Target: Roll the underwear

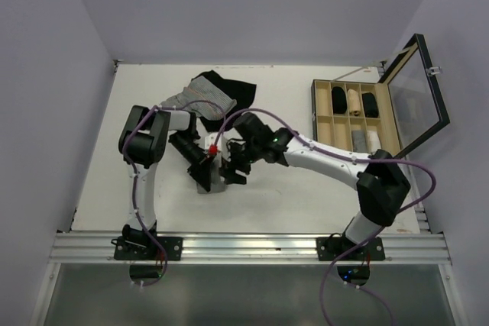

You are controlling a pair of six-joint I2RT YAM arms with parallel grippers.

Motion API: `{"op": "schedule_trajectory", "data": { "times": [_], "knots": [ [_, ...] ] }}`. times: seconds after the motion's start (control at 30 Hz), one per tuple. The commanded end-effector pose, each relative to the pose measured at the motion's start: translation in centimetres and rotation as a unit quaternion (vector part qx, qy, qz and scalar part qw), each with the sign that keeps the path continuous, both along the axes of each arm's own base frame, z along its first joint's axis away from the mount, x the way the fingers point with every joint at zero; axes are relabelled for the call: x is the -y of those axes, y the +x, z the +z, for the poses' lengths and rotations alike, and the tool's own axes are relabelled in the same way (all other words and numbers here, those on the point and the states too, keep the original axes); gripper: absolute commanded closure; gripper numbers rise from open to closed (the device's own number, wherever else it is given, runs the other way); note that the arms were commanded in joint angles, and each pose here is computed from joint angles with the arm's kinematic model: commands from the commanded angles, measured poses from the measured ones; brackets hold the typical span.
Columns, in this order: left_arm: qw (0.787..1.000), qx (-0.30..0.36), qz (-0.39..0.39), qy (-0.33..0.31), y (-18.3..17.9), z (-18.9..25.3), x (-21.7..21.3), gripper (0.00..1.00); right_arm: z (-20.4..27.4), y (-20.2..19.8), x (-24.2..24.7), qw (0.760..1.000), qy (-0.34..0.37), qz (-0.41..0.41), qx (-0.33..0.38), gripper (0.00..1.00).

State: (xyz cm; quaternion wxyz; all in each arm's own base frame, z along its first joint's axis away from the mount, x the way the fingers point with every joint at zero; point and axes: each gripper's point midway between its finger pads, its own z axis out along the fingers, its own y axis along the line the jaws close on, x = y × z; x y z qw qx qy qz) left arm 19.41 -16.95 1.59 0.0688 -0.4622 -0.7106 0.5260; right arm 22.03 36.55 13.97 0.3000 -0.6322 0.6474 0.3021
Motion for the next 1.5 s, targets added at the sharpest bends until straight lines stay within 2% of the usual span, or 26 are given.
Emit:
{"op": "schedule_trajectory", "data": {
  "times": [0.0,0.23,0.47,0.67,0.83,0.87,0.93,0.97,1.0,1.07,1.3,1.47],
  "knots": [
    [0.994,0.092,-0.052,0.005,2.3,-3.6,-1.4,0.97,-2.7,0.4,-1.2,0.993,-0.051,0.043,0.092,0.31],
    [0.994,0.096,-0.047,0.01,2.6,-3.7,-1.3,0.93,-7.5,-0.5,-4.4,0.99,-0.035,0.045,0.13,0.29],
    [0.994,0.098,-0.047,0.013,2.7,-3.7,-1.4,0.9,-8.4,0.2,-6.0,0.986,-0.018,0.046,0.162,0.25],
    [0.994,0.097,-0.047,0.014,2.7,-3.7,-1.4,0.9,-9.7,-0.6,-6.7,0.988,-0.012,0.068,0.141,0.28],
    [0.993,0.105,-0.045,0.014,2.9,-3.8,-1.4,0.88,-11.9,-1.3,-7.0,0.991,-0.029,0.084,0.102,0.4],
    [0.993,0.11,-0.044,0.014,3.0,-3.7,-1.4,0.88,-13.2,-1.6,-6.3,0.992,-0.049,0.086,0.084,0.42],
    [0.992,0.116,-0.044,0.013,3.0,-3.6,-1.4,0.87,-13.6,-1.9,-6.1,0.993,-0.052,0.089,0.063,0.54],
    [0.992,0.119,-0.042,0.012,3.0,-3.6,-1.4,0.87,-13.7,-2.2,-5.9,0.993,-0.055,0.091,0.055,0.63],
    [0.992,0.122,-0.038,0.012,3.1,-3.5,-1.5,0.86,-13.6,-2.3,-5.8,0.993,-0.054,0.09,0.049,0.82],
    [0.99,0.136,-0.03,0.008,3.5,-3.1,-1.5,0.83,-13.7,-3.1,-5.4,0.994,-0.056,0.093,0.03,1.0],
    [0.977,0.209,0.044,-0.009,7.4,0.1,-2.8,0.72,-14.7,-5.1,-3.4,0.991,-0.091,0.095,-0.026,1.0],
    [0.951,0.286,0.111,-0.043,9.9,5.0,-4.4,0.62,-15.6,-5.7,-2.5,0.988,-0.104,0.078,-0.087,1.0]
  ]
}}
